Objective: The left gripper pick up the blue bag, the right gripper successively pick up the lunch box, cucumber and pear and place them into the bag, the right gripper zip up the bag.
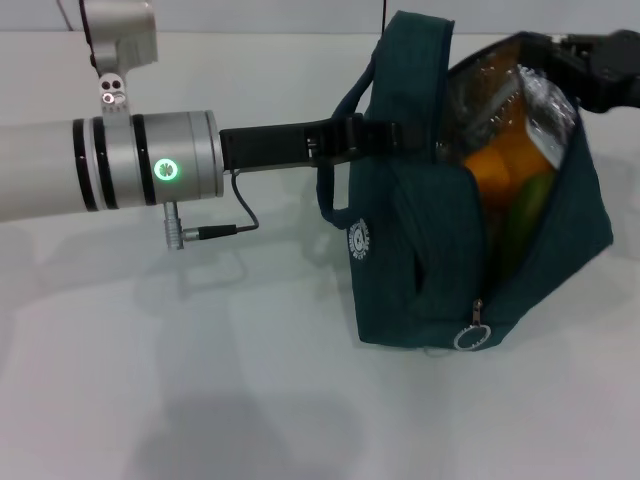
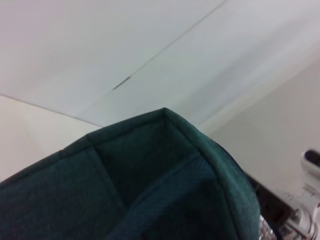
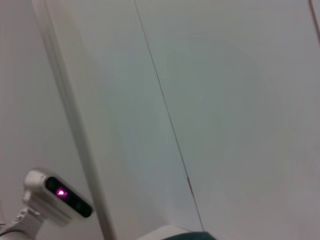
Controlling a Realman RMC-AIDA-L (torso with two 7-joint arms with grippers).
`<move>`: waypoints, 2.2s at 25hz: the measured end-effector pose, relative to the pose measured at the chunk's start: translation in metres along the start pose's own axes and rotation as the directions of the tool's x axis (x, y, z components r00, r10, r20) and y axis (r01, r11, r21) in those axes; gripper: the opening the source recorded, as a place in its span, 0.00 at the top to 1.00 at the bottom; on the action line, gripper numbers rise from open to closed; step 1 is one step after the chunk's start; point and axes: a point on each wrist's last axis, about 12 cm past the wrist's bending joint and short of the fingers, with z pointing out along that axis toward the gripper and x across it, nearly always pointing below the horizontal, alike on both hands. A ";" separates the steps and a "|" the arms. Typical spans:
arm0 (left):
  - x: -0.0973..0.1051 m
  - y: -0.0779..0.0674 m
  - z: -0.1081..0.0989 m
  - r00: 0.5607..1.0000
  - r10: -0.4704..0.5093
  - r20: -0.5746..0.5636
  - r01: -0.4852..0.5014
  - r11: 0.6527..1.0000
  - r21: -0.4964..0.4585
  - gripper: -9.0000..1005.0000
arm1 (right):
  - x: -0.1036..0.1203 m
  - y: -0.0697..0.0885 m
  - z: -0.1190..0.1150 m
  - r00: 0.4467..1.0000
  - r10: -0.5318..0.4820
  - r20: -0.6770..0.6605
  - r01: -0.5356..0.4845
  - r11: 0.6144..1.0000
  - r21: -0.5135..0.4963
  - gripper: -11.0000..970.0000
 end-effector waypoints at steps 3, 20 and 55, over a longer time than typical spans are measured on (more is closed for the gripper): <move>0.001 0.006 -0.004 1.000 -0.009 0.013 0.009 1.000 -0.022 0.95 | -0.004 -0.002 0.014 1.000 -0.013 -0.010 0.013 1.000 -0.002 0.93; 0.014 0.018 -0.014 0.998 -0.041 0.050 0.044 0.997 -0.062 0.95 | -0.011 -0.003 0.045 0.998 -0.050 -0.050 0.050 0.999 -0.008 0.92; 0.023 0.028 -0.037 0.987 -0.074 0.146 0.087 0.993 -0.086 0.95 | -0.002 0.015 -0.041 0.998 -0.054 0.035 0.057 0.994 -0.089 0.38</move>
